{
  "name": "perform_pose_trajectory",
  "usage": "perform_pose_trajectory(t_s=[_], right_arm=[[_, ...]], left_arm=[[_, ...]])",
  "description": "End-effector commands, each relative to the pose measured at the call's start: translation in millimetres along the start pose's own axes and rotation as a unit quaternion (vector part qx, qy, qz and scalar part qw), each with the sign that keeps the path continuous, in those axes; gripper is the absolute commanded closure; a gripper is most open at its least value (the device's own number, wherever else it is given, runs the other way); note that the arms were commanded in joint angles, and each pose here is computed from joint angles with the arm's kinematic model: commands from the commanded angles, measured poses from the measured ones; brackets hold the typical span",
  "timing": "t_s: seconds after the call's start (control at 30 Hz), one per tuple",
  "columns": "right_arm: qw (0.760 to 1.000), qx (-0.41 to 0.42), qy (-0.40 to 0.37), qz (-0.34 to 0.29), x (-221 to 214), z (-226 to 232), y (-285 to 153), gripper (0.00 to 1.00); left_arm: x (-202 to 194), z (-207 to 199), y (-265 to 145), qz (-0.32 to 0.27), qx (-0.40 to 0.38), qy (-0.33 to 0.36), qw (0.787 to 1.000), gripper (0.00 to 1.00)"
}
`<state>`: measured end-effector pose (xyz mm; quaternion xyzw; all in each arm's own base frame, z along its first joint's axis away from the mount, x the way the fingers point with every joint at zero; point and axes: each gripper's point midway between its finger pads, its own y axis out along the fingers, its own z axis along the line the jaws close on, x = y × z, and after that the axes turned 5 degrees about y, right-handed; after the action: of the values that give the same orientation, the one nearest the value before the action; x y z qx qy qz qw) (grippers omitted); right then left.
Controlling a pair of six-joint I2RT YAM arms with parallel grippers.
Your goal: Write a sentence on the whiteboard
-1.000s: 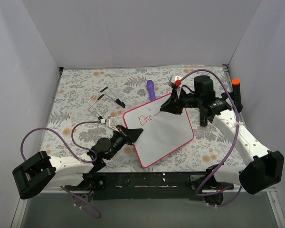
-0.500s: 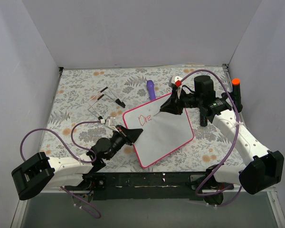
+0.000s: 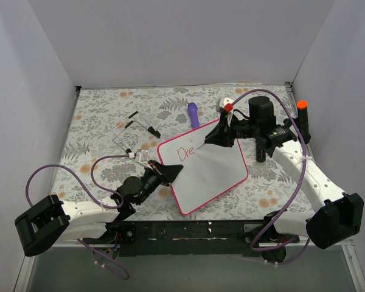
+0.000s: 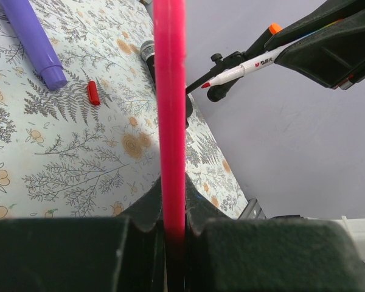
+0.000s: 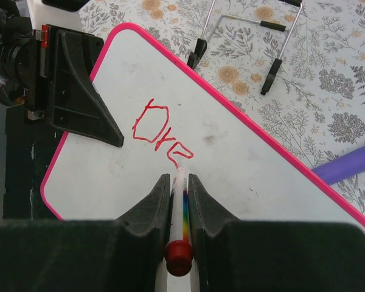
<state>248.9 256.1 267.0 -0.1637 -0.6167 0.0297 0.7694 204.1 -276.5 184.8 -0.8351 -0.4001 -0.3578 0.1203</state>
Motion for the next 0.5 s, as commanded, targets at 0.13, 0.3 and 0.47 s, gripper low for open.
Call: perform_pose_trajectory(t_s=[0.13, 0.3, 0.47], right_arm=[[0.999, 0.014, -0.028, -0.020, 24.2, 6.4, -5.7, 0.99], [0.999, 0.018, -0.024, -0.020, 21.1, 6.0, -3.6, 0.99], [1.000, 0.008, -0.015, -0.016, 18.9, -1.2, -0.6, 0.99]], left_arm=[[35.4, -38.3, -1.2, -0.056, -0.066, -0.027, 0.996, 1.00], [35.4, -39.5, -0.5, -0.056, -0.067, -0.030, 0.996, 1.00], [36.5, -40.5, -0.2, -0.058, -0.069, -0.033, 0.995, 1.00]])
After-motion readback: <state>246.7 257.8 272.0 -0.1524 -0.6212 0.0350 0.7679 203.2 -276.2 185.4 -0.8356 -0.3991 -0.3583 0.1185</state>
